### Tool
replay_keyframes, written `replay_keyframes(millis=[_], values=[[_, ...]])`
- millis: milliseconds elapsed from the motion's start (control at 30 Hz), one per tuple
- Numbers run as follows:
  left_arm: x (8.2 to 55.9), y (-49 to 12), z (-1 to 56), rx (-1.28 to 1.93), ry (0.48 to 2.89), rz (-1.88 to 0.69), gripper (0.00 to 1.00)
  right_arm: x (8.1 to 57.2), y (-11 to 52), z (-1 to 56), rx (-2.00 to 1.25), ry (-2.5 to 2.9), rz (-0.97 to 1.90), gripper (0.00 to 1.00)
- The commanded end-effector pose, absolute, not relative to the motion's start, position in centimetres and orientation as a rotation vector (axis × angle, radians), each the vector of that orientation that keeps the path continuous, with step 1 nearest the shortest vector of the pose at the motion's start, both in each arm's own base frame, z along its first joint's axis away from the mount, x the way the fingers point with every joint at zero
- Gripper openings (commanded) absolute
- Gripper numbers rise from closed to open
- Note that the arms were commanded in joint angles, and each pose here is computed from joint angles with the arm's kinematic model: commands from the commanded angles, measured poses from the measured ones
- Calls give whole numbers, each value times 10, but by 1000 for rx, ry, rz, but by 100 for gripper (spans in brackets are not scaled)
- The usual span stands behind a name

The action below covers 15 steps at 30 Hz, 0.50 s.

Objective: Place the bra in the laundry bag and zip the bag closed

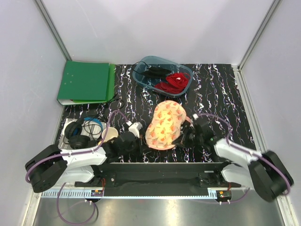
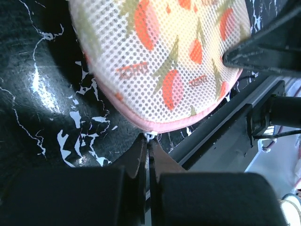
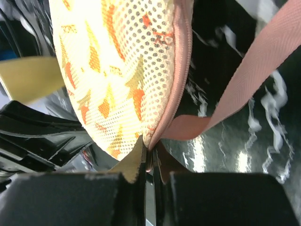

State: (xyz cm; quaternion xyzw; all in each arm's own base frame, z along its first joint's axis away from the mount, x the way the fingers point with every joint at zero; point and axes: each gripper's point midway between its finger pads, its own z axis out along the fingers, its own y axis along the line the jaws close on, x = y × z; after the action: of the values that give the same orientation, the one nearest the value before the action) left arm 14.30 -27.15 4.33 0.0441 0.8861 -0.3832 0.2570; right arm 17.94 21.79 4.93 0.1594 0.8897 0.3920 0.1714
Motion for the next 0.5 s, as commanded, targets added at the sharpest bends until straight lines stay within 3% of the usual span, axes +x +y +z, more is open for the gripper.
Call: replay_keyframes(millis=[0, 67, 167, 200, 300, 467], values=[[142, -276, 49, 172, 2399, -991, 0, 201, 235, 59, 27, 2602, 1124, 1], [140, -290, 59, 187, 2379, -1023, 0, 217, 253, 76, -103, 2601, 1176, 4], [129, -316, 69, 203, 2369, -1134, 0, 230, 263, 68, -140, 2706, 1167, 23], [129, -322, 68, 208, 2371, -1146, 0, 232, 263, 59, -133, 2752, 1141, 37], [130, -345, 81, 215, 2338, -1229, 0, 237, 259, 58, -88, 2786, 1060, 64], [137, -367, 81, 240, 2344, -1251, 0, 226, 239, 65, 86, 2786, 961, 84]])
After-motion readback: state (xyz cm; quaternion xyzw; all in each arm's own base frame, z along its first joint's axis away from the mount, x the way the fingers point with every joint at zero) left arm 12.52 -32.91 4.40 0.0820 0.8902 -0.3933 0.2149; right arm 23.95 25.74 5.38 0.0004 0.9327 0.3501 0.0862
